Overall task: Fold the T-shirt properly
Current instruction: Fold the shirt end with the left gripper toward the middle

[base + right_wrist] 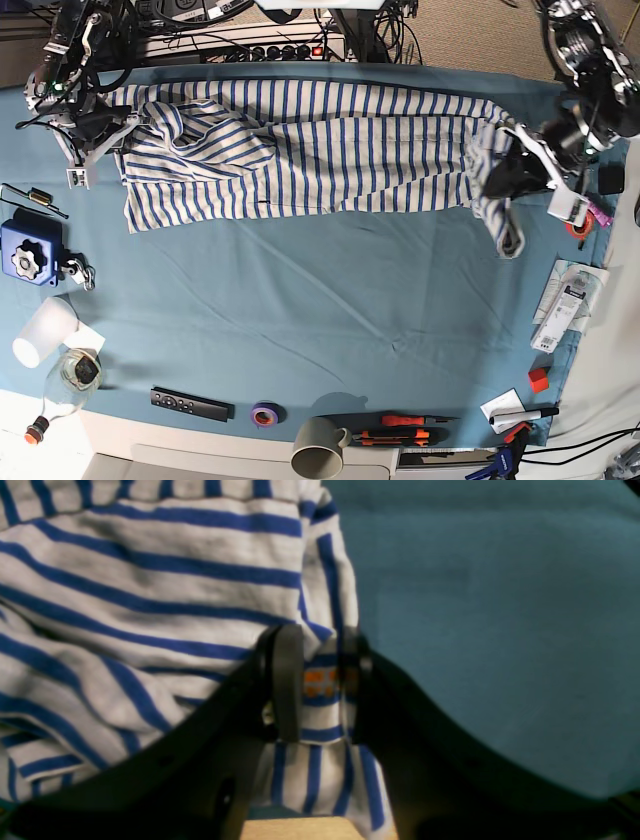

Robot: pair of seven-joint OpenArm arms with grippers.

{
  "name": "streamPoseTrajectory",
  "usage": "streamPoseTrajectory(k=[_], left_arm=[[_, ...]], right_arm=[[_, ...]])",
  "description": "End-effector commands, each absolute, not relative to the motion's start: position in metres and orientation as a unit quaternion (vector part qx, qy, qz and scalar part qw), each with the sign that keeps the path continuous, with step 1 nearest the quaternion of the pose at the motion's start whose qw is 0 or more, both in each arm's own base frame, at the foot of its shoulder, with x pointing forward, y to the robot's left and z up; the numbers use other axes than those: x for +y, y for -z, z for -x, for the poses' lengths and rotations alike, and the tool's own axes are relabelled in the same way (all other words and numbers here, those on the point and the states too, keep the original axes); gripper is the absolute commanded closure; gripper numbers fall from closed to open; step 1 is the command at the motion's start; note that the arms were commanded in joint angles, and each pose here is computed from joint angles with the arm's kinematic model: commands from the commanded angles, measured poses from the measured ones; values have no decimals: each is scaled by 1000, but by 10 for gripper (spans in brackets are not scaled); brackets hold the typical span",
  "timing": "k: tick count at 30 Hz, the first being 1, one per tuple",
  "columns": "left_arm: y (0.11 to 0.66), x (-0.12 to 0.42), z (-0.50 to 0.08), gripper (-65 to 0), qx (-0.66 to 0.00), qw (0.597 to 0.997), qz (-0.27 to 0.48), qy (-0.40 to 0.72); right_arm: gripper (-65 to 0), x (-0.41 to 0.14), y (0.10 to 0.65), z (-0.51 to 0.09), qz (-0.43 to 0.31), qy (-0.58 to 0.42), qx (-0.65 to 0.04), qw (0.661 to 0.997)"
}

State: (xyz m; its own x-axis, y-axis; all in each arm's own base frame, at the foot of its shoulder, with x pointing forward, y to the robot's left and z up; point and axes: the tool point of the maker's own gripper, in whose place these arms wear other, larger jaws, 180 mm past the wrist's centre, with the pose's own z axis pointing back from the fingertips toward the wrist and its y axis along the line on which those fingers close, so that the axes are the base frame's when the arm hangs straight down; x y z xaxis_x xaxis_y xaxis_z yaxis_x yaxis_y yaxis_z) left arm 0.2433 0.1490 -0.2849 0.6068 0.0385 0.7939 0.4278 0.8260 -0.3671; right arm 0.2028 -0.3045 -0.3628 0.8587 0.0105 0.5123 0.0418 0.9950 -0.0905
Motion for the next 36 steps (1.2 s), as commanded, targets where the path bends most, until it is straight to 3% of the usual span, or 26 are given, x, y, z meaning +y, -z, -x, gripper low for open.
streamPoseTrajectory(k=[1, 7, 14, 19, 28, 35, 36], left_arm=[[269, 137, -247, 0, -451, 835, 286, 132], [286, 61, -236, 0, -400, 828, 325, 220], [300, 2, -235, 0, -372, 833, 308, 269], [300, -41, -224, 0, -375, 809, 303, 336], [305, -81, -238, 0, -386, 819, 240, 349], [309, -90, -233, 0, -376, 816, 243, 367], [309, -91, -231, -27, -376, 809, 244, 379]], right_arm=[[-145, -310, 353, -210, 60, 3, -285, 957], [-145, -311, 353, -210, 65, 4, -285, 956], [-145, -321, 352, -208, 87, 18, -279, 956], [-145, -321, 352, -208, 88, 20, -280, 956], [-145, -321, 352, -208, 88, 20, -280, 956], [-145, -321, 352, -208, 88, 20, -280, 956], [-145, -321, 352, -208, 88, 20, -280, 956]])
